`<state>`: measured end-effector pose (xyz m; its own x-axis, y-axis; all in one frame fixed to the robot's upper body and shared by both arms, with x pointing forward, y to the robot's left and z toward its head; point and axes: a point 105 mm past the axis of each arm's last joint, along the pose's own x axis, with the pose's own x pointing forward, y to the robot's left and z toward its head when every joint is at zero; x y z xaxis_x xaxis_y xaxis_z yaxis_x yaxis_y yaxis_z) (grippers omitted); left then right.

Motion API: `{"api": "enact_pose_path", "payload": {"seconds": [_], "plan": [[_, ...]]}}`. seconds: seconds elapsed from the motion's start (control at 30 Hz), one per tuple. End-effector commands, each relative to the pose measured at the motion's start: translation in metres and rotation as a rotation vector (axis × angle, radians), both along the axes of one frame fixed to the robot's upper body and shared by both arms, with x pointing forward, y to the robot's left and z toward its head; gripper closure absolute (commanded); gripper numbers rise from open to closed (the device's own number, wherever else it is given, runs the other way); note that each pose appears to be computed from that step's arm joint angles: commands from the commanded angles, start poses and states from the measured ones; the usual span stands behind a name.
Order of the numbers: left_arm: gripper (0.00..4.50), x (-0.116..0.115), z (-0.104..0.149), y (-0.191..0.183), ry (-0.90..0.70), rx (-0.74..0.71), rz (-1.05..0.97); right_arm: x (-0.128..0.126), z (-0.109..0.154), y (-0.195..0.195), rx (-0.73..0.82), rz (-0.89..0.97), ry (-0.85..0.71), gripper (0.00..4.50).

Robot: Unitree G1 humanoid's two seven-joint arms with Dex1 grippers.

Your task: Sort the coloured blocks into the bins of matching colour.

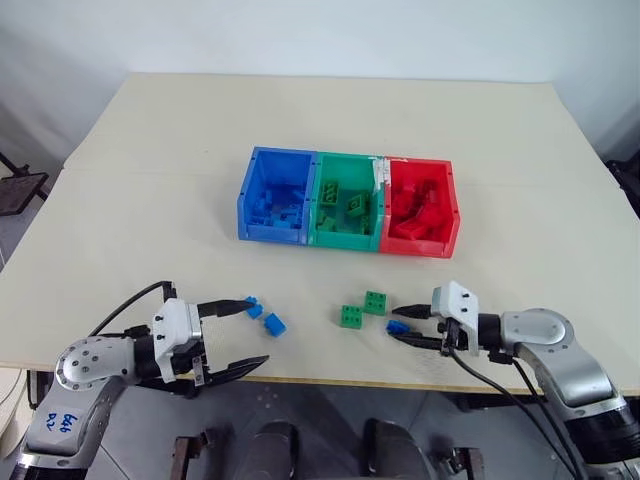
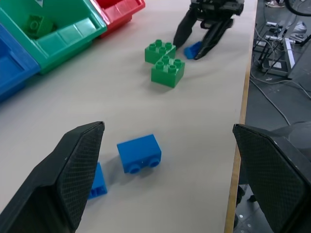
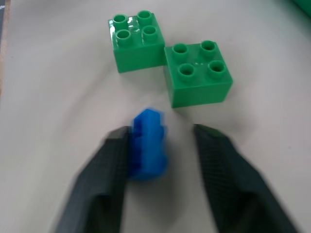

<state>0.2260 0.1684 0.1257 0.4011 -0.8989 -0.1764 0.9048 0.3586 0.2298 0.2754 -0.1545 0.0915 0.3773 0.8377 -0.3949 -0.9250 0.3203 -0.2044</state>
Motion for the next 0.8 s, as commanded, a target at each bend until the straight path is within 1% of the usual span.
{"api": "enact_pose_path", "payload": {"seconds": [0.03,0.07,0.23,0.3,0.37,0.53,0.67,0.8], "plan": [[0.0,0.0,0.01,0.001,-0.045,-0.018,0.018,0.001,0.003,-0.006,-0.011,0.027,-0.018,3.81],[0.0,0.001,0.01,0.002,-0.048,-0.022,0.024,0.002,0.006,-0.006,0.002,0.042,-0.031,4.02],[0.0,0.005,0.015,0.006,-0.08,-0.059,0.083,0.007,0.039,0.003,0.168,0.091,-0.055,4.02],[0.0,0.008,0.022,0.012,-0.096,-0.112,0.148,0.013,0.061,0.011,0.258,0.105,-0.069,4.02],[0.0,0.008,0.024,0.02,-0.101,-0.135,0.206,0.022,0.083,0.02,0.327,0.107,-0.093,4.02],[0.0,0.006,0.022,0.036,-0.102,-0.154,0.302,0.045,0.112,0.043,0.377,0.101,-0.141,4.02],[0.0,0.004,0.023,0.055,-0.121,-0.164,0.416,0.07,0.139,0.095,0.405,0.13,-0.205,4.02],[0.0,0.001,0.02,0.066,-0.118,-0.168,0.481,0.091,0.149,0.143,0.4,0.092,-0.26,4.02]]}}
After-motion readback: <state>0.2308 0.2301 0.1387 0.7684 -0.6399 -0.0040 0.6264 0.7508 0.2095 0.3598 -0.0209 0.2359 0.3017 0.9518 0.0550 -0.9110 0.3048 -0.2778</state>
